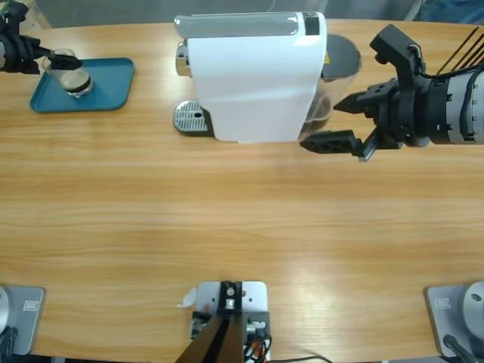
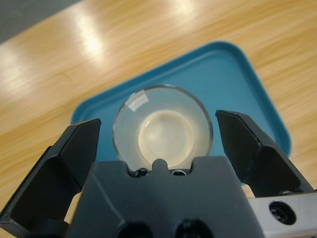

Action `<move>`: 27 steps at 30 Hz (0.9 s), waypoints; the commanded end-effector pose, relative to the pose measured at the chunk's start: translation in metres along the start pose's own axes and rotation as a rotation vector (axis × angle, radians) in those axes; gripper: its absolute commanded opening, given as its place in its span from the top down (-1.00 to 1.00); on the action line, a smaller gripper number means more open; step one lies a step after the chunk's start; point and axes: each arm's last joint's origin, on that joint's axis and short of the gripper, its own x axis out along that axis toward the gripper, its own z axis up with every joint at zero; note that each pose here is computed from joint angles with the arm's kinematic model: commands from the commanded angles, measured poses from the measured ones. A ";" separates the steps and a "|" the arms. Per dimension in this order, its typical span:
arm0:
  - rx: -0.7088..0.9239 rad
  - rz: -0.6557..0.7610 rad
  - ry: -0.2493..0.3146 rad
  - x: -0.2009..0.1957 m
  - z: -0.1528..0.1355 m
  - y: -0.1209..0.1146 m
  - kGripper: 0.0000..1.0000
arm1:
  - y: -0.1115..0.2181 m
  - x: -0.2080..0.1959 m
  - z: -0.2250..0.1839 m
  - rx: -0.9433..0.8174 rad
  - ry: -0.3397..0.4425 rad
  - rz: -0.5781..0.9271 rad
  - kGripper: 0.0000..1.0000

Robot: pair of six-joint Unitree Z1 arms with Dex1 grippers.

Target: Pour coffee

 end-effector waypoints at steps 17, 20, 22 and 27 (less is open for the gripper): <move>-0.047 -0.253 -0.098 -0.251 -0.061 -0.104 -0.96 | 0.012 -0.059 -0.021 -0.008 0.017 -0.043 -1.00; -0.036 -0.341 -0.078 -0.267 -0.079 -0.118 -0.97 | 0.014 -0.070 -0.027 -0.008 0.017 -0.047 -1.00; -0.051 -0.352 -0.095 -0.275 -0.095 -0.122 -0.97 | 0.015 -0.074 -0.033 -0.007 0.024 -0.061 -1.00; -0.071 -0.353 -0.108 -0.282 -0.099 -0.122 -0.98 | 0.017 -0.089 -0.048 -0.007 0.017 -0.076 -1.00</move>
